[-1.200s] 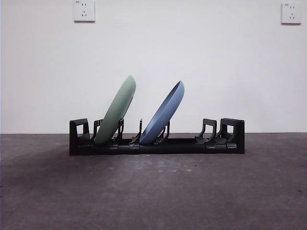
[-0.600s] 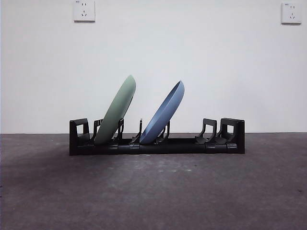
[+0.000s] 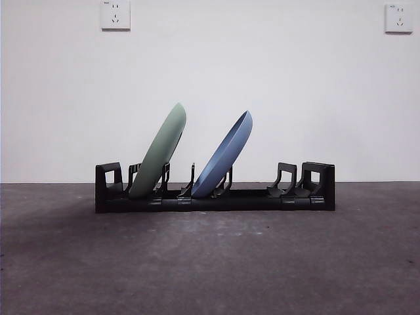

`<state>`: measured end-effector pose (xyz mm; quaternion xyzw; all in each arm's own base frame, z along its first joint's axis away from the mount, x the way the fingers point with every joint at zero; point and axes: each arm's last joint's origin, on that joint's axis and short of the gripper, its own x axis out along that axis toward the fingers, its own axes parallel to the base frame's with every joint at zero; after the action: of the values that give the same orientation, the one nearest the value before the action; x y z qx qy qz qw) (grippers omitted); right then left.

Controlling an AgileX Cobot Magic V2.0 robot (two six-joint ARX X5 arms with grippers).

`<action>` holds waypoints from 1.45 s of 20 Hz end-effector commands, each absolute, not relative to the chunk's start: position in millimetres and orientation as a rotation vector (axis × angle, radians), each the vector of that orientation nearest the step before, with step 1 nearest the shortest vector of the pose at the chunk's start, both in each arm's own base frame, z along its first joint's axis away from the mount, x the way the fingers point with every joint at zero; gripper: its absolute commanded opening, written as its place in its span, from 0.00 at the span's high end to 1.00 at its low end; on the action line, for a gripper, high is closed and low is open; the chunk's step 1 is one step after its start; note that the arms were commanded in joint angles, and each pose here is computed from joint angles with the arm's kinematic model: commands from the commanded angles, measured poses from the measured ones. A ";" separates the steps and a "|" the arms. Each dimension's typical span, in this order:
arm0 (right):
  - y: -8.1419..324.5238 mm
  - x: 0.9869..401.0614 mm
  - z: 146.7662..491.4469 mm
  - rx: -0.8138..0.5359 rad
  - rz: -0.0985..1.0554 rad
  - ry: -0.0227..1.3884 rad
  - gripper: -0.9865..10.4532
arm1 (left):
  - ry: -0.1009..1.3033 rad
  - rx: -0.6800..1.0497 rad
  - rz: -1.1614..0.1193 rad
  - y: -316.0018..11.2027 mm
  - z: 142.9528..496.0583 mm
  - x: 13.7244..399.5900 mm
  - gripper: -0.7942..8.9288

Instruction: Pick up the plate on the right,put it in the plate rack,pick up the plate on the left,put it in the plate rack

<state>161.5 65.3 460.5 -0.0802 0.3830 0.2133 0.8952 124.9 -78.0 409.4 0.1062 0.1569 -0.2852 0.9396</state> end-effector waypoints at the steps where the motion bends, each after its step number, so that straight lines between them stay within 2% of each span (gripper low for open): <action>1: 65.1 160.9 457.5 -0.176 0.439 0.822 0.91 | 0.132 0.270 -0.528 -58.5 418.2 123.9 0.92; 3: 65.0 160.9 457.4 -0.176 0.439 0.822 0.91 | -0.057 0.255 -0.471 -40.2 413.2 119.4 0.92; 4: 65.1 160.9 457.5 -0.176 0.439 0.822 0.91 | -0.126 0.255 -0.400 -30.9 401.8 117.0 0.92; 6: 65.0 160.9 457.4 -0.176 0.439 0.822 0.91 | -0.172 0.261 -0.268 -17.9 369.3 111.2 0.92; 8: 65.0 160.9 457.4 -0.176 0.439 0.822 0.91 | -0.131 0.261 -0.189 -10.5 328.0 106.9 0.92; 12: 65.0 160.9 457.4 -0.176 0.439 0.822 0.91 | -0.018 0.231 -0.131 -4.1 248.7 101.1 0.92; 16: 65.0 160.9 457.4 -0.176 0.439 0.822 0.91 | 0.033 0.167 -0.112 -1.8 200.7 99.0 0.92; 23: 65.1 160.9 457.5 -0.176 0.439 0.822 0.91 | 0.089 0.060 -0.114 -1.8 157.1 97.8 0.92; 24: 65.0 160.9 457.4 -0.176 0.439 0.822 0.91 | 0.133 0.046 -0.114 -1.8 152.2 96.2 0.92; 29: 65.1 161.0 457.5 -0.177 0.439 0.822 0.91 | 0.155 0.006 -0.119 -2.1 150.4 96.1 0.92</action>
<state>161.7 65.4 460.3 -0.0804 0.3833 0.2129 0.8951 95.6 -2.2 152.9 0.0139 0.0772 -0.0601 0.9951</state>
